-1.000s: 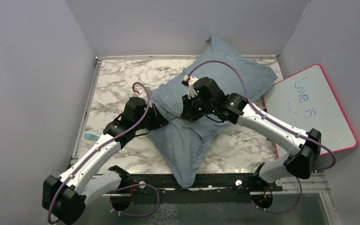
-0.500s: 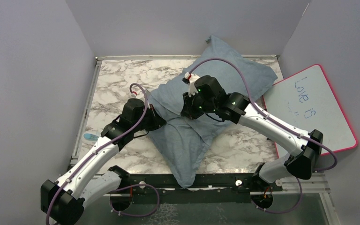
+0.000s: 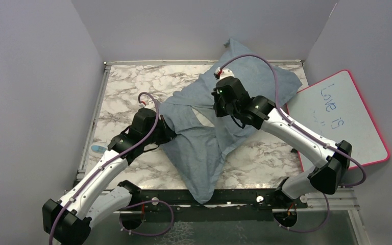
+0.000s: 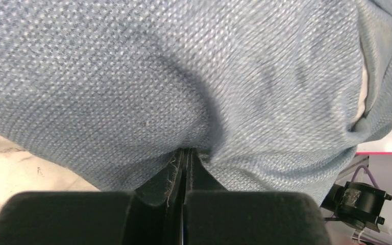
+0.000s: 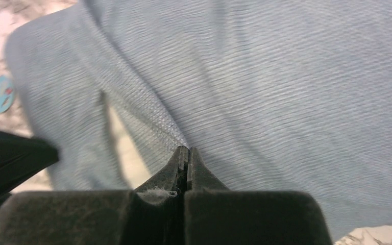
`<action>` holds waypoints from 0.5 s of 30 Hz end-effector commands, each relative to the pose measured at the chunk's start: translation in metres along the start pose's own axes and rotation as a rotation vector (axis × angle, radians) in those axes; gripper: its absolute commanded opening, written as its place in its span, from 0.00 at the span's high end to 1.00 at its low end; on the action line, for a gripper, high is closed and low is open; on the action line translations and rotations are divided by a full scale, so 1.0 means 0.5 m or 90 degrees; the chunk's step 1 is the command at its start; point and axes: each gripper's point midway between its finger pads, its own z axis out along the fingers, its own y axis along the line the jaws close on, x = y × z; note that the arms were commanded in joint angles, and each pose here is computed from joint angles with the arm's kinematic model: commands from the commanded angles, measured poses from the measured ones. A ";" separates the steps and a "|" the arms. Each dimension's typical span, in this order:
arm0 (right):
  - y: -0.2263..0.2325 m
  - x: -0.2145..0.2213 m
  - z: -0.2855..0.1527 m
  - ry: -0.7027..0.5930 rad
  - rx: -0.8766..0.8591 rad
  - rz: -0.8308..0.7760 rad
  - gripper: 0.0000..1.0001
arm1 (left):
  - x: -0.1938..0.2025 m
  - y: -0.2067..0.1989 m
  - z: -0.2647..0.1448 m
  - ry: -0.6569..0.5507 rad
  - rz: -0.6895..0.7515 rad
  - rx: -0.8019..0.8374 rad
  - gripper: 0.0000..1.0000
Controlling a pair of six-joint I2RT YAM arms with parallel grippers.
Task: Remove the pillowcase from the pillow
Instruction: Remove the pillow from the pillowcase.
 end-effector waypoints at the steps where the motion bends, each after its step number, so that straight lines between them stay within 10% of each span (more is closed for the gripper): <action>1: -0.105 0.064 0.053 0.054 0.119 0.013 0.99 | -0.017 -0.003 -0.015 -0.011 0.022 -0.012 1.00; 5: -0.062 0.151 0.085 0.138 0.013 0.024 0.99 | -0.022 -0.027 -0.026 -0.008 0.025 0.020 0.96; 10: -0.008 0.208 0.087 0.183 -0.082 0.072 1.00 | -0.081 -0.091 -0.067 -0.057 0.027 0.077 0.29; 15: 0.002 0.227 0.084 0.199 -0.104 0.080 0.99 | -0.129 -0.173 -0.074 -0.065 0.036 0.155 0.14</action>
